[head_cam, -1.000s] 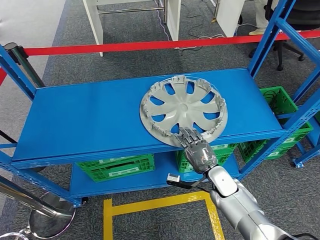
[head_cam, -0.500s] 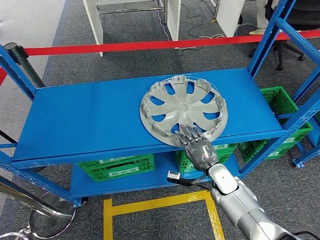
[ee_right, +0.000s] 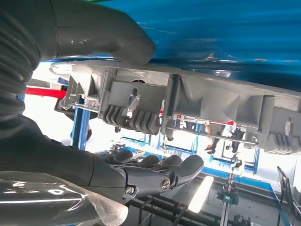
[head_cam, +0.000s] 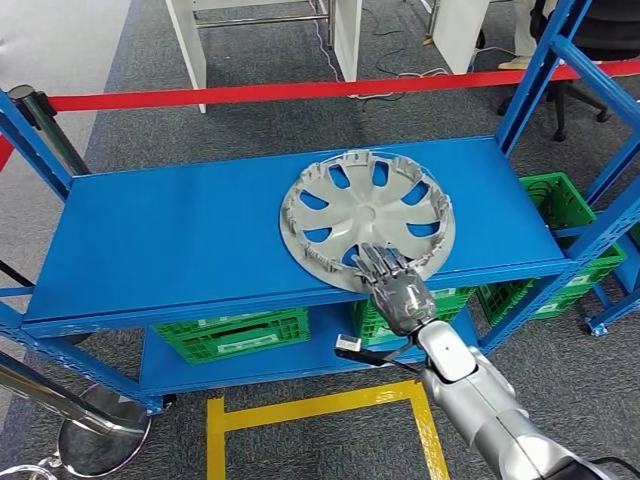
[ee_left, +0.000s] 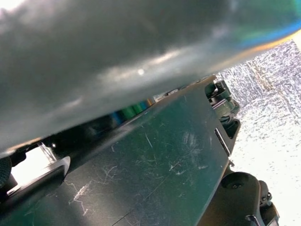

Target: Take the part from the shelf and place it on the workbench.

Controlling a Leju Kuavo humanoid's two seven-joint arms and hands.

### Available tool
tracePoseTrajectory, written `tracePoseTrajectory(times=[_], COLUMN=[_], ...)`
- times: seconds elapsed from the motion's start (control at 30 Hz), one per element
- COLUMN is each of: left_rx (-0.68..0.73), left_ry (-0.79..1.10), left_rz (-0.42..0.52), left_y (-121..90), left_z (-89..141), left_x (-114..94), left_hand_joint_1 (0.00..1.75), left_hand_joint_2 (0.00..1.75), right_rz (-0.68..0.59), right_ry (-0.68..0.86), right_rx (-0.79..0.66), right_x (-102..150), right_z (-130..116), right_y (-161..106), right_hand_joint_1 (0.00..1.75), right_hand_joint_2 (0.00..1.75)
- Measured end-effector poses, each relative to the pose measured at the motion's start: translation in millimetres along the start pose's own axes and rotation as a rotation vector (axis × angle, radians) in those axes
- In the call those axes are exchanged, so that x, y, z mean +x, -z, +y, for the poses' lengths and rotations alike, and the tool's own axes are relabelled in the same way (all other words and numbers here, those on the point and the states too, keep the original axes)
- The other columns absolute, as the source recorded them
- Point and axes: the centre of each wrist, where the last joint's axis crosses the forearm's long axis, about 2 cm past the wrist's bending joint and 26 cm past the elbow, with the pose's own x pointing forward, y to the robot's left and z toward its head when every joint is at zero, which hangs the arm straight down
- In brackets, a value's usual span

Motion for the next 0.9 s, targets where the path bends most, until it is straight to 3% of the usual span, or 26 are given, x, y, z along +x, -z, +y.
tracePoseTrajectory(times=[0.23,0.37,0.9], left_rx=[-0.003,-0.004,-0.006], left_ry=[0.007,0.008,0.006], left_rz=[-0.001,-0.001,-0.001], left_y=[0.1,0.1,0.1], left_z=[0.2,0.3,0.2], left_x=[0.1,0.1,0.1], left_hand_joint_1=[0.00,0.00,0.00], left_hand_joint_2=[0.00,0.00,0.00], right_rz=[0.004,0.015,0.024], right_ry=[-0.003,0.001,0.045], right_rx=[0.009,0.018,0.059], right_x=[-1.4,-2.2,0.3], right_z=[1.3,2.2,3.2], right_y=[0.5,3.5,16.9], right_hand_joint_1=[0.00,1.71,1.75], right_hand_joint_2=[1.75,1.75,1.75])
